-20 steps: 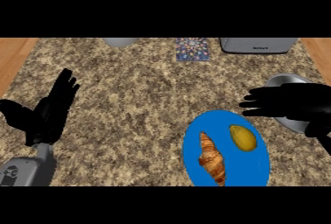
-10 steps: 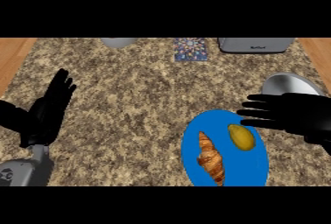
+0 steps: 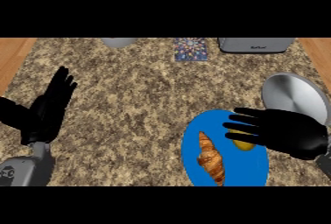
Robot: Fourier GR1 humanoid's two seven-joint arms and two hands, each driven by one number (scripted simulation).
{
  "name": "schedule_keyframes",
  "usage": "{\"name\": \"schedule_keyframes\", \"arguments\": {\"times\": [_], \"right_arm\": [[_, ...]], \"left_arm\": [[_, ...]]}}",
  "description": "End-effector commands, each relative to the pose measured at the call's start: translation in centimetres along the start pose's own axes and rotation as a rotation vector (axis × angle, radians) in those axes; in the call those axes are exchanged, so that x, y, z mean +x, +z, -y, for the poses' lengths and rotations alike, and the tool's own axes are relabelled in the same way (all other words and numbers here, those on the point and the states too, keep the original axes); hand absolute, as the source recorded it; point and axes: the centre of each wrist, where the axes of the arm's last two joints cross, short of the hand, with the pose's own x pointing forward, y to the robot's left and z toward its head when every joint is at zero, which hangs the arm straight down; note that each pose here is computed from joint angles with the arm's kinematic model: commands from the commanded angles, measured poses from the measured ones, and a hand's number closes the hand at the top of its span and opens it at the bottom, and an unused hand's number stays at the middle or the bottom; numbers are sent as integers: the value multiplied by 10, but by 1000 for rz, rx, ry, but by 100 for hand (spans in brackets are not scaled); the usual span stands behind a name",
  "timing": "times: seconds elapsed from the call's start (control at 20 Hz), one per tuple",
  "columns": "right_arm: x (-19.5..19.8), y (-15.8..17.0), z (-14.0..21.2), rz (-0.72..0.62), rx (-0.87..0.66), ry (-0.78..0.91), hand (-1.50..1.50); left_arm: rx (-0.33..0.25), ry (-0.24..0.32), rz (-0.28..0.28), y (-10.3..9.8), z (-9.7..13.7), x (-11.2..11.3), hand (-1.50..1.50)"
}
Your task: Pick the lemon from the plate and place it in the pan
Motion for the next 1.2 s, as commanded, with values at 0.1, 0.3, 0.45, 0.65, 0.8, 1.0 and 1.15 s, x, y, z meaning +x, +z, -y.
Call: {"name": "schedule_keyframes", "arguments": {"times": [0.1,0.3,0.45,0.65,0.8,1.0,1.15], "right_arm": [[-6,-8,-3,-68,7,-4,-150],[-4,-36,-20,-46,23,-8,-150],[-24,-40,-21,-27,38,8,-150],[-16,-48,-34,-52,47,1,-150],[-30,-39,-51,-47,45,-6,-150],[-24,-54,-40,-44,48,-26,-150],[-18,-68,-64,-24,52,-40,-150]], "left_arm": [[-4,-14,-13,0,14,-11,0],[1,9,17,-7,-18,1,0],[-5,3,-10,0,20,2,0],[-17,0,9,5,11,-4,0],[0,-13,-3,-1,4,1,0],[16,-12,-15,-7,-1,-7,0],[-10,18,7,-4,-19,-7,0]]}}
